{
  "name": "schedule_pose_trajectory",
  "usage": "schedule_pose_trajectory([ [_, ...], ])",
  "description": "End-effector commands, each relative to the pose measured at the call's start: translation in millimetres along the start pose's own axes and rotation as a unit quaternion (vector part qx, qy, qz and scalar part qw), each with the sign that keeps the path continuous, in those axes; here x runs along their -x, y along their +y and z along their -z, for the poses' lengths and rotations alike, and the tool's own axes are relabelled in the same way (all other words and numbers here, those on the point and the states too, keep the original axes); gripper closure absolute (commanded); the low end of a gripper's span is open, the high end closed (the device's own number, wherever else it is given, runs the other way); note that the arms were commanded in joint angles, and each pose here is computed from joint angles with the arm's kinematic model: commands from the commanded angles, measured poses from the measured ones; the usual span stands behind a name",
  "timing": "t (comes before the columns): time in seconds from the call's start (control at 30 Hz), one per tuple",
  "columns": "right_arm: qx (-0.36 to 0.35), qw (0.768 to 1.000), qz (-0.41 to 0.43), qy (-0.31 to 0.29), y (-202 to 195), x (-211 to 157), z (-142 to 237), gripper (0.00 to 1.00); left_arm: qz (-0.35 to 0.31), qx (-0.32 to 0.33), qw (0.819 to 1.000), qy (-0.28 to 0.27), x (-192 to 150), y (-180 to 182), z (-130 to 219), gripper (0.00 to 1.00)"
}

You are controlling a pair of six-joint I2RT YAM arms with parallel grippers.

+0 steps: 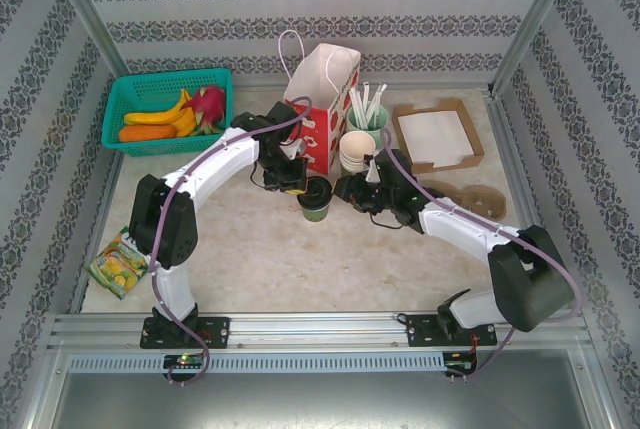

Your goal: Pack the takeout coffee

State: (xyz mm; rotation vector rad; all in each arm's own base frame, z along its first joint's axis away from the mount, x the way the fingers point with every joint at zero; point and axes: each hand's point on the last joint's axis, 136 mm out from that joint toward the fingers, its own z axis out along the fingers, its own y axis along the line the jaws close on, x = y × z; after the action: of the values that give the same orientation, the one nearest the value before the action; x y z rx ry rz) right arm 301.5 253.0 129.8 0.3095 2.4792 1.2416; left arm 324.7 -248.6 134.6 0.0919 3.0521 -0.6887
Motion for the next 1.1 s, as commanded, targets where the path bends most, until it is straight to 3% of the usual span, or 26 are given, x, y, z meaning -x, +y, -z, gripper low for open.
schedule_pose_trajectory([
  [0.0,0.006,1.0,0.016,0.02,8.0,-6.2,-5.8,0.69,0.0,0.049,0.997,0.052,-19.5,17.5,-27.4,1.0],
  [0.33,-0.012,0.999,0.018,0.03,4.4,-9.1,-12.2,0.72,-0.005,0.054,0.997,0.061,-21.7,17.1,-31.6,1.0],
  [0.5,-0.082,0.996,-0.004,0.032,-22.6,-11.6,-10.7,0.79,-0.006,0.047,0.996,0.069,-22.2,14.7,-33.4,1.0],
  [1.07,-0.202,0.978,-0.03,0.044,-72.7,-22.0,-5.6,0.8,0.01,0.066,0.994,0.092,-24.0,30.6,-45.1,1.0],
])
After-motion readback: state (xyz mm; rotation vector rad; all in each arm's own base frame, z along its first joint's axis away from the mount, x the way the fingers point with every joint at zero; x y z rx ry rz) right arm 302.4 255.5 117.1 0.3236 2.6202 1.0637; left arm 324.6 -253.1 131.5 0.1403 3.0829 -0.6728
